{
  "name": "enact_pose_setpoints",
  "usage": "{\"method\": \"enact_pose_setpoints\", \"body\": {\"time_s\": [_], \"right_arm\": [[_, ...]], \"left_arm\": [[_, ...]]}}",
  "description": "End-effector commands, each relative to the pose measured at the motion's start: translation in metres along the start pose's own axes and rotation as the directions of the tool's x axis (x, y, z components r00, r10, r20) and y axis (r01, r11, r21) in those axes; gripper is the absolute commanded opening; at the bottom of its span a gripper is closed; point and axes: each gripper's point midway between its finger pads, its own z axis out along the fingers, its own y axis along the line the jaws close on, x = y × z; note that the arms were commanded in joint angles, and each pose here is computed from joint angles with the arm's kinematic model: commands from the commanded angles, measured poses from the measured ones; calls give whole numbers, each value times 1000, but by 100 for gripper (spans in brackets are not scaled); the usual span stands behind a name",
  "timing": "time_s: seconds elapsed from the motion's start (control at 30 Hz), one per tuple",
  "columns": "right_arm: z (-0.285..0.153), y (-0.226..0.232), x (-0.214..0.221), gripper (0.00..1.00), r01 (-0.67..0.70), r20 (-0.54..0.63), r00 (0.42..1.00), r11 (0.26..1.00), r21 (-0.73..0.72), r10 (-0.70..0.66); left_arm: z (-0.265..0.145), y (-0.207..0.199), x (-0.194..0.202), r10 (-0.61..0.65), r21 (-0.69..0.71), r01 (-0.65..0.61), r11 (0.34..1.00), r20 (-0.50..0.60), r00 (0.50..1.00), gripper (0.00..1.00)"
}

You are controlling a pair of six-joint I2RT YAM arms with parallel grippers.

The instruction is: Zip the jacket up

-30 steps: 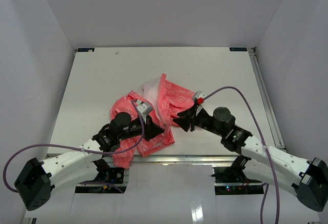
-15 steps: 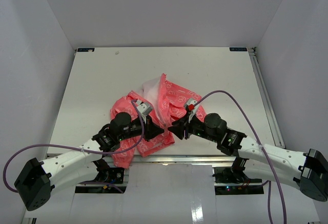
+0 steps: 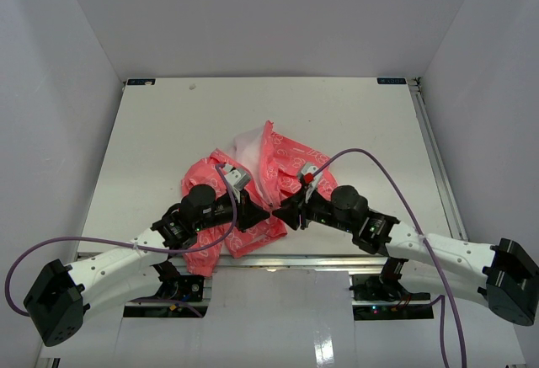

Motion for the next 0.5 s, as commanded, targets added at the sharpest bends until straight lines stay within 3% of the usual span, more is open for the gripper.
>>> {"method": "enact_pose_setpoints", "body": {"time_s": [0.0, 0.47], "right_arm": [[4, 4, -7, 42, 25, 40, 999, 999, -24, -24], [9, 10, -5, 36, 23, 31, 999, 998, -62, -21]], "left_arm": [[-1, -8, -13, 5, 27, -6, 1000, 35, 999, 0], [-2, -8, -15, 11, 26, -12, 1000, 38, 999, 0]]}}
